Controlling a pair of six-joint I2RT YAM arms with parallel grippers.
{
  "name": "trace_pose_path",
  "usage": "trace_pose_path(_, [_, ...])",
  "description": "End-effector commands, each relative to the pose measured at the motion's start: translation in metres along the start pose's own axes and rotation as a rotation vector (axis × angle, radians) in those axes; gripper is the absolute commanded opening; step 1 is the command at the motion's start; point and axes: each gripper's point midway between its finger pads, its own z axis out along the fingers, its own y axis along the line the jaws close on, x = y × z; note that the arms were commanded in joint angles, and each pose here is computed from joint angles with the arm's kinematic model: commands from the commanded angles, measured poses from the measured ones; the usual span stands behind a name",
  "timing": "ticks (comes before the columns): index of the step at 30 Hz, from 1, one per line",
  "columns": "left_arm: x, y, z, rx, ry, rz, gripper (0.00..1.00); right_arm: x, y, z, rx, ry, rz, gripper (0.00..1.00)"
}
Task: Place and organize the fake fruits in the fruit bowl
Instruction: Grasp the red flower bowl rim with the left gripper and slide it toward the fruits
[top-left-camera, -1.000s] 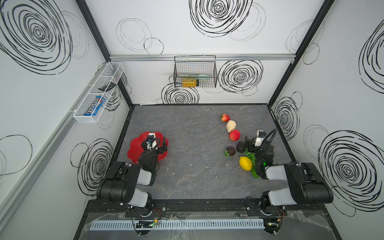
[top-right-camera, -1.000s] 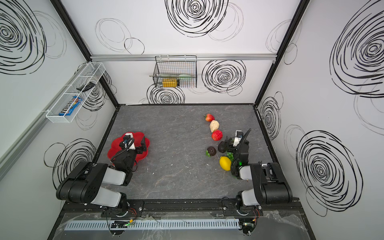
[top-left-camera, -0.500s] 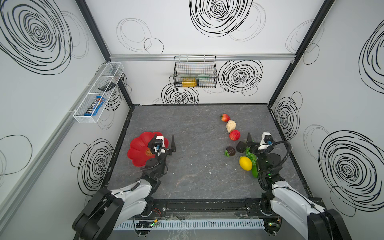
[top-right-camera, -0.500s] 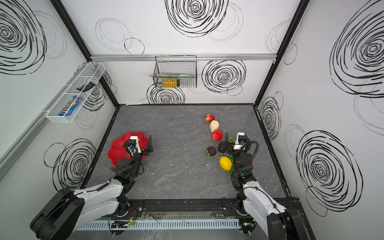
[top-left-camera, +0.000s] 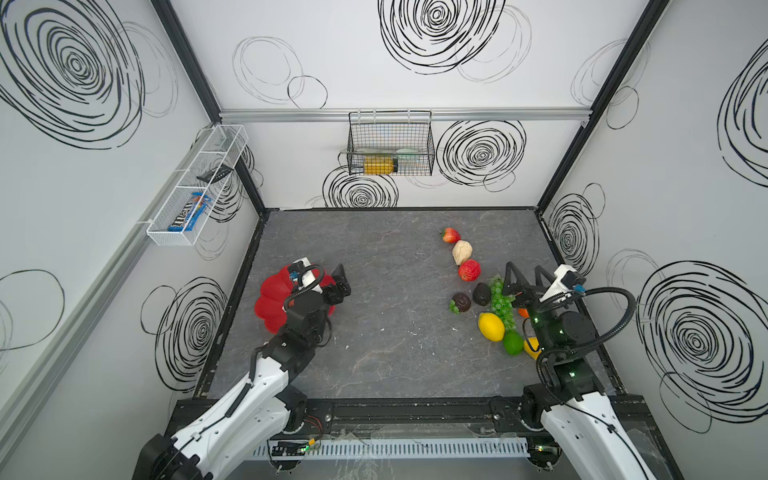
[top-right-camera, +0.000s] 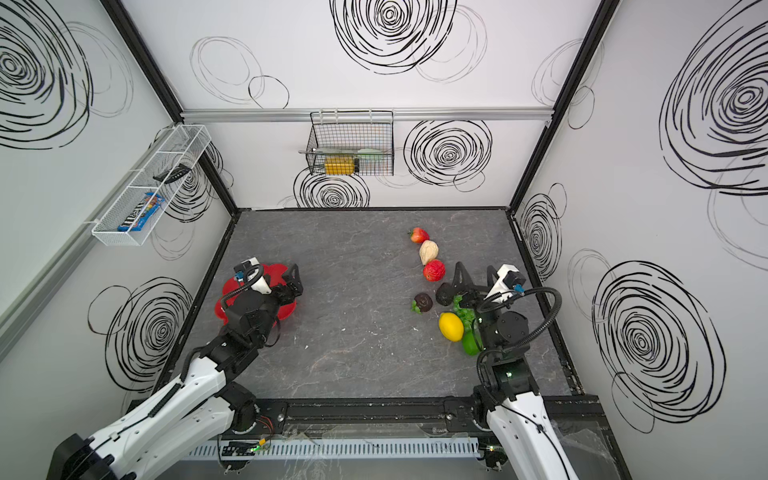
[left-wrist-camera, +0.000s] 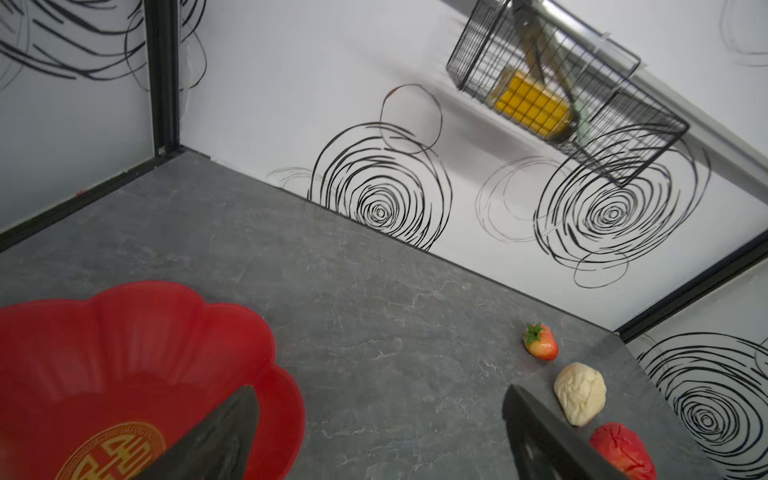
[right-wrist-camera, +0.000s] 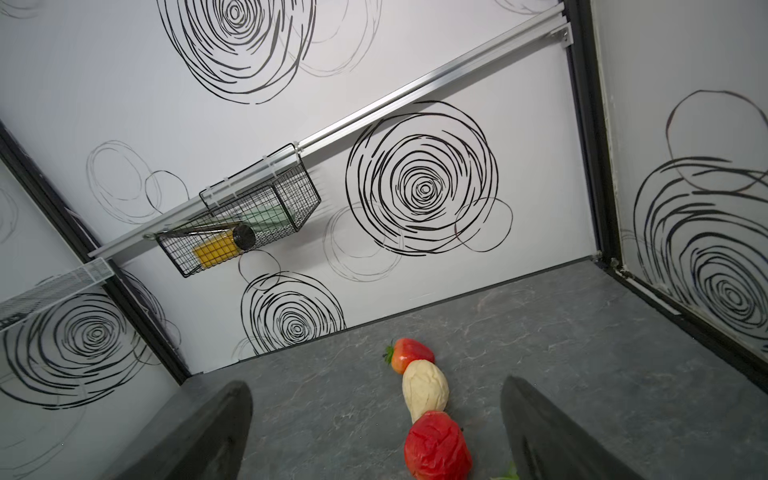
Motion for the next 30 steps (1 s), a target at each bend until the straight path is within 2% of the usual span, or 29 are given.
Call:
trace_pose_path(1, [0.033, 0.008, -0.001, -0.050, 0.159, 0.005, 0.96, 0.039, -0.001, -0.007, -0.053, 0.117, 0.086, 0.97])
trace_pose_path(6, [0.061, 0.022, 0.008, -0.335, 0.297, 0.265, 0.96, 0.088, -0.022, -0.007, -0.007, 0.227, 0.100, 0.97])
trace_pose_path(11, [0.086, 0.035, 0.025, -0.476, 0.396, 0.400, 0.96, 0.102, -0.019, -0.003, -0.040, 0.269, 0.095, 0.97])
trace_pose_path(17, [0.105, 0.039, 0.040, -0.467, 0.466, 0.401, 0.96, 0.111, -0.021, -0.002, -0.040, 0.276, 0.097, 0.97])
trace_pose_path(20, [0.121, 0.045, 0.048, -0.445, 0.540, 0.377, 0.99, 0.112, -0.023, -0.002, -0.032, 0.273, 0.101, 0.97])
trace_pose_path(24, [0.133, 0.052, 0.054, -0.444, 0.583, 0.371, 0.92, 0.111, -0.023, -0.003, -0.031, 0.267, 0.108, 0.97])
trace_pose_path(30, [0.142, 0.052, 0.059, -0.435, 0.613, 0.382, 0.74, 0.113, -0.024, -0.003, -0.032, 0.263, 0.116, 0.97])
